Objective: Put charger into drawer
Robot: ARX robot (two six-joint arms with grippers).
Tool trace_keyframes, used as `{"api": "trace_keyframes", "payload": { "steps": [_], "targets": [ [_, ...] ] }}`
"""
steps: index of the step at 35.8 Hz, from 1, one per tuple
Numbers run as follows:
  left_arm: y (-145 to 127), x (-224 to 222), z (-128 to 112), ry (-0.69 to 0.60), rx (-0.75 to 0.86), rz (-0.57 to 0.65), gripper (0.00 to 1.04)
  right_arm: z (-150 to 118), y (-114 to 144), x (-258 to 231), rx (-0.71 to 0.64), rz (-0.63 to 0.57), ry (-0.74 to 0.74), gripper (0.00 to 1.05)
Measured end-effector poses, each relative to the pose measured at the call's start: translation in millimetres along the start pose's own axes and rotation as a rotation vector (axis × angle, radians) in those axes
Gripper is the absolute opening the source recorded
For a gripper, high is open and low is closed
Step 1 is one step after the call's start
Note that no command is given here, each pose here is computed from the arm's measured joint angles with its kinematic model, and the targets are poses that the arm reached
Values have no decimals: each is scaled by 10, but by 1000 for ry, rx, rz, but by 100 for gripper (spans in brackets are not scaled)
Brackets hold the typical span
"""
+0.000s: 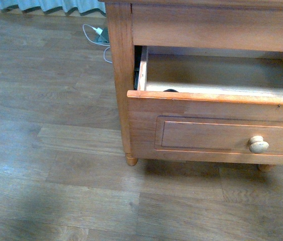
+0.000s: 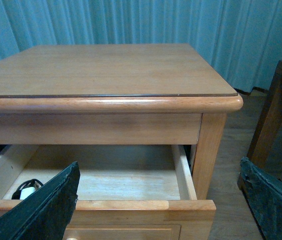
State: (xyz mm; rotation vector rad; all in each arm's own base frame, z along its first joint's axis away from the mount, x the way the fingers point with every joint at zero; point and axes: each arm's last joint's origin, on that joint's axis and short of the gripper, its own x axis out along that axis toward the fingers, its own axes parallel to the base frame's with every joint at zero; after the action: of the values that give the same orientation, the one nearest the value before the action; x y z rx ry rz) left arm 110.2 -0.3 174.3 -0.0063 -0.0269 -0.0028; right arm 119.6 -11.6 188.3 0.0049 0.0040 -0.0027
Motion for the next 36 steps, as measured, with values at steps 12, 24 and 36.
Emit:
{"api": "trace_keyframes", "payload": {
  "steps": [12,24,36],
  "targets": [
    [0,-136,-29,7,1,0,4,0,0,0,0,0,0,96],
    [0,-137,-29,7,0,0,40,-83,14,17,-36,-136,102,96],
    [0,-137,-29,7,2,0,99,-330,231,185,-43,106,662,96]
  ]
}}
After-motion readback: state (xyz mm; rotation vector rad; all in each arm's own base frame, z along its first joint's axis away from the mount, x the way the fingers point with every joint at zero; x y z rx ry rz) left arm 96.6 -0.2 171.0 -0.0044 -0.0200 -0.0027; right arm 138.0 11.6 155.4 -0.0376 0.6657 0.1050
